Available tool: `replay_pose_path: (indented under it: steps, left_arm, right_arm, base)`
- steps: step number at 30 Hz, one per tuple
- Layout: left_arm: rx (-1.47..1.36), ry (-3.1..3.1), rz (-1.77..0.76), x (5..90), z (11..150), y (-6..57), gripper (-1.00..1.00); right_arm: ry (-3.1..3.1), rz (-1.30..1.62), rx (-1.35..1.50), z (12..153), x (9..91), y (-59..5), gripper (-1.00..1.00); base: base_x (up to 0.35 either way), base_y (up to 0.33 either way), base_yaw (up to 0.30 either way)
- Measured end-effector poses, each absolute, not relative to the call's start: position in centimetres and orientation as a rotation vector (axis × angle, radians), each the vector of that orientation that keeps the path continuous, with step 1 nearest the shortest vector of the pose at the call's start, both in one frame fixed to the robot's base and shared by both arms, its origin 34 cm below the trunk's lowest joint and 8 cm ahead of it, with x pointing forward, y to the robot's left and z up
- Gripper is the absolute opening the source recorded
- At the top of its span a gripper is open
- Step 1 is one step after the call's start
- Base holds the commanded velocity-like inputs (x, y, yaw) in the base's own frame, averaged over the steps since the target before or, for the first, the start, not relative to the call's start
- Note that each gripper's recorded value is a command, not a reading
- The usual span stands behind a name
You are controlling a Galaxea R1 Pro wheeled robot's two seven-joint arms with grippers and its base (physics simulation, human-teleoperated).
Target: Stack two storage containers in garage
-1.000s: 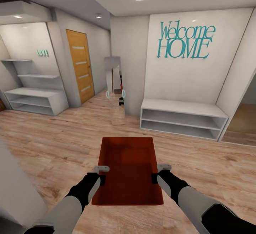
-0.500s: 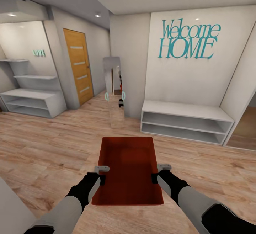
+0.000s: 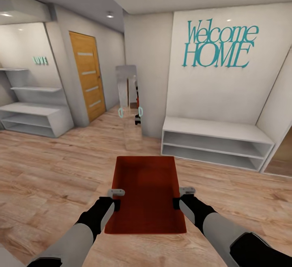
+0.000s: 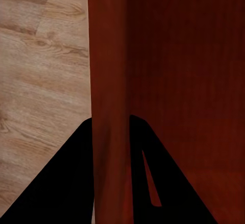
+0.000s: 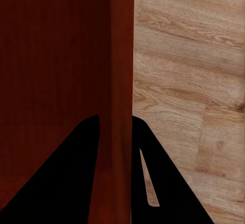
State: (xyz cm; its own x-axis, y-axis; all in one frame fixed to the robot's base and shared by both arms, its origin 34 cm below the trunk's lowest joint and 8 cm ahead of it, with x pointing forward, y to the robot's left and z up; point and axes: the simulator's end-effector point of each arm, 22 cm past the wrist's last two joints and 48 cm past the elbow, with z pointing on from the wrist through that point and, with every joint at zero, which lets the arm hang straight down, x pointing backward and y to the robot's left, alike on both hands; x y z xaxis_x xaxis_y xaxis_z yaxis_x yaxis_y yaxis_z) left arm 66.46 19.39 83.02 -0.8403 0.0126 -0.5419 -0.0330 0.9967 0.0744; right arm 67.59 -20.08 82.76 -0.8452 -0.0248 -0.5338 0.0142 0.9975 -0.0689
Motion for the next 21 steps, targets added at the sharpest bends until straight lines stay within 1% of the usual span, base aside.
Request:
replay_pose_path:
  steps: [13, 16, 21]
  left_arm:
    - [-0.014, 2.568, 0.108, 66.4, 82.95, 19.37, -1.0]
    - [-0.013, 2.569, 0.108, 66.36, 82.91, 19.37, -1.0]
    - [-0.014, 2.567, 0.108, 66.44, 82.99, 19.39, -1.0]
  right_arm:
    - [2.578, -0.095, -0.008, 82.7, 67.53, -20.1, -1.0]
    - [2.579, -0.094, -0.007, 82.65, 67.48, -20.1, -1.0]
    - [2.576, -0.094, -0.008, 82.72, 67.56, -20.07, -1.0]
  base:
    - [0.322, 0.0, 0.003]
    - [0.322, 0.0, 0.137]
    - [0.322, 0.0, 0.254]
